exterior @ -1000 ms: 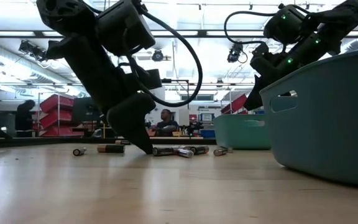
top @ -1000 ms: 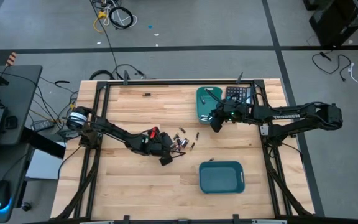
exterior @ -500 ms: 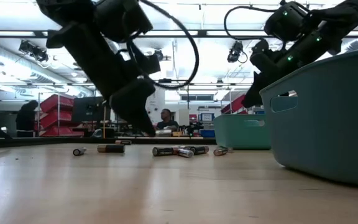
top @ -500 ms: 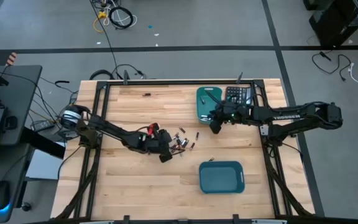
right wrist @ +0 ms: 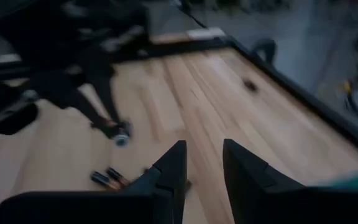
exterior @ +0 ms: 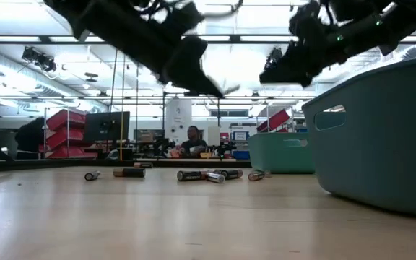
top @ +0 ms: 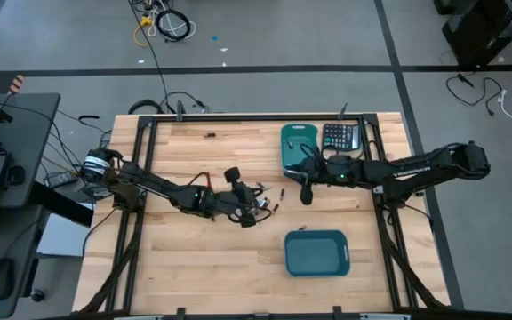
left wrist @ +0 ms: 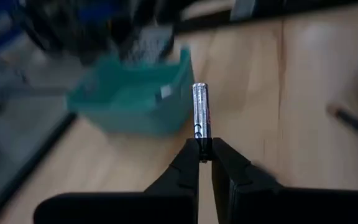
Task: Sort batteries
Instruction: Put the silver battery into the green bin
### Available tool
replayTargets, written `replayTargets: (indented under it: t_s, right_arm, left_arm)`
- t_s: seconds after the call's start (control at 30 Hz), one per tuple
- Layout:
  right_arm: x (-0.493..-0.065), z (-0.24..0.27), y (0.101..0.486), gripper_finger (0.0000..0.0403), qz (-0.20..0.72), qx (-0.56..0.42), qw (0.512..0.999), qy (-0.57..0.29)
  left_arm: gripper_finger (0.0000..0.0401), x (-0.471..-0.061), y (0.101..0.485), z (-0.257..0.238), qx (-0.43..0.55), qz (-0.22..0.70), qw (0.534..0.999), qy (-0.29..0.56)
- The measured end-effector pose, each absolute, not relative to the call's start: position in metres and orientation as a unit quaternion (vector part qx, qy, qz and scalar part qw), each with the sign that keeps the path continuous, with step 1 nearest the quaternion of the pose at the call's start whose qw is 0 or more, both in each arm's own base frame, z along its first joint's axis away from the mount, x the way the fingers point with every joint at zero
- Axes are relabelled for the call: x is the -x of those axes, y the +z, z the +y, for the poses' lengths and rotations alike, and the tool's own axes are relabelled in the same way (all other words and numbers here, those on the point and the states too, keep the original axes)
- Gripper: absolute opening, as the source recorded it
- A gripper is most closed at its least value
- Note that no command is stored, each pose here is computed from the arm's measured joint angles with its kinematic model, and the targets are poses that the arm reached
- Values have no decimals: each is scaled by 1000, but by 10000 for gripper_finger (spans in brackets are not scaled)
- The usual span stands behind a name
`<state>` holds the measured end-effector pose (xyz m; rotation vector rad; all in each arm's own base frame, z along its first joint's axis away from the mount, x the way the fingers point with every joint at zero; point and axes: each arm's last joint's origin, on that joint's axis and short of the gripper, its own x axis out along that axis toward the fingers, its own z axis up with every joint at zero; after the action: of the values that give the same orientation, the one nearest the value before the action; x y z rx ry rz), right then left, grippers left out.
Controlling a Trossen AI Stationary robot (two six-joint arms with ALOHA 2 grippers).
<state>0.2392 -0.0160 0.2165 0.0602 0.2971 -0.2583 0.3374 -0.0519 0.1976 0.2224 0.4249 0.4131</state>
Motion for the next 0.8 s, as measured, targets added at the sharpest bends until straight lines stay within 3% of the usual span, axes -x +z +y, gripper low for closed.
replayTargets:
  t_s: [0.27, 0.8]
  right_arm:
    - [-243, 12, 231, 90, 77, 50, 994, -55]
    - [-242, 33, 249, 106, -17, 119, 993, -18]
  left_arm:
    - [14, -344, 218, -53, -169, 127, 958, 195]
    - [15, -349, 238, -53, -182, 26, 972, 145]
